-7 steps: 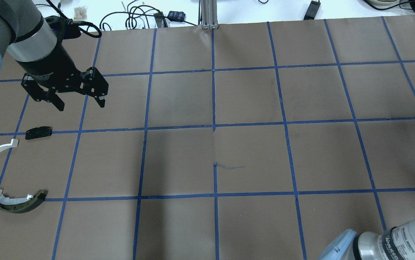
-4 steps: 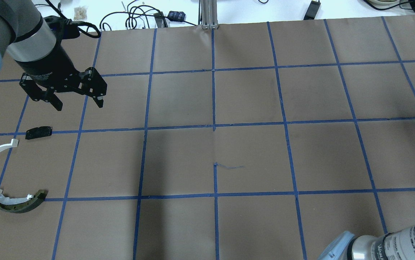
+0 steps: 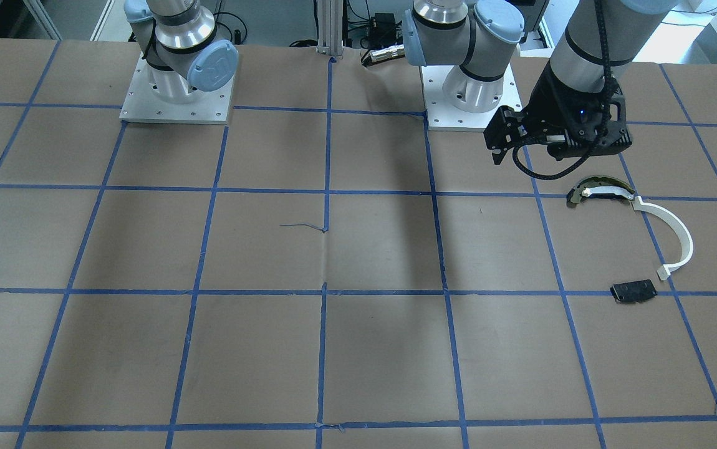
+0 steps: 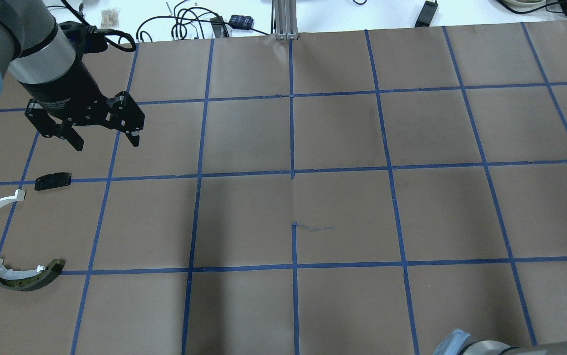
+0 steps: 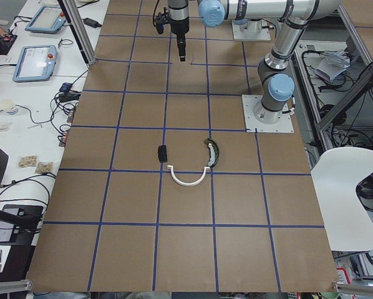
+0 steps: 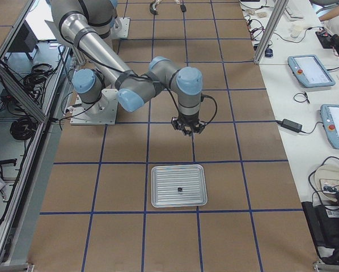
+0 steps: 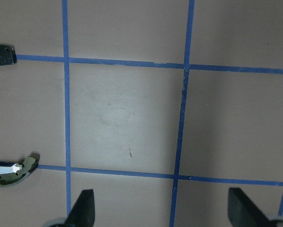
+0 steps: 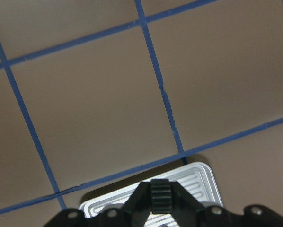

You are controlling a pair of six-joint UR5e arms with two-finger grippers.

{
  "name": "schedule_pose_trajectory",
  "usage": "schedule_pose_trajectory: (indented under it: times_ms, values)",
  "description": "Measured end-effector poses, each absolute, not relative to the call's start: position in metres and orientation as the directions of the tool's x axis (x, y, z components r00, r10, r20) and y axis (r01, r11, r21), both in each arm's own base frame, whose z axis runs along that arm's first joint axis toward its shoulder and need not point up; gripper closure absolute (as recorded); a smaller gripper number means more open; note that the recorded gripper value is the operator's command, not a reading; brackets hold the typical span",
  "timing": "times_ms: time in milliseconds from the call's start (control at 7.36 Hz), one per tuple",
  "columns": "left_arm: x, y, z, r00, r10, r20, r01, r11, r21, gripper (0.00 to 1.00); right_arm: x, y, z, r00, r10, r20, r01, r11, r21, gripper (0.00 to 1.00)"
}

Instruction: Place bearing gear from tray to pile

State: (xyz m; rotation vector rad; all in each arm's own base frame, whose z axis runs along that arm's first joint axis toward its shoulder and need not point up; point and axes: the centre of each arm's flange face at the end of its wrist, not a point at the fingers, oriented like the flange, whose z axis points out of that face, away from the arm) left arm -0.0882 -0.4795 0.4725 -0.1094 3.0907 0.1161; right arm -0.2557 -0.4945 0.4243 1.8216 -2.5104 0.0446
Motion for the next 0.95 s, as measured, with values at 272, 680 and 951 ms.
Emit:
schedule_pose_trajectory:
  times_ms: [272, 680, 951]
  values:
    - [-0.088, -0.481, 0.471, -0.996, -0.069, -0.05, -0.073, 0.995, 0.073, 0.0, -0.174, -0.498, 0.454, -0.438, -0.899, 0.028, -0.899, 0.438, -0.009, 0.72]
    - [-0.087, -0.482, 0.471, -0.996, -0.072, -0.045, -0.075, 0.995, 0.072, 0.0, -0.04, -0.509, 0.467, -0.598, -0.801, -0.003, -0.801, 0.598, -0.015, 0.72]
    - [-0.088, -0.481, 0.472, -0.997, -0.074, -0.039, -0.076, 0.995, 0.072, 0.0, 0.04, -0.513, 0.461, -0.673, -0.739, -0.018, -0.739, 0.674, -0.018, 0.72]
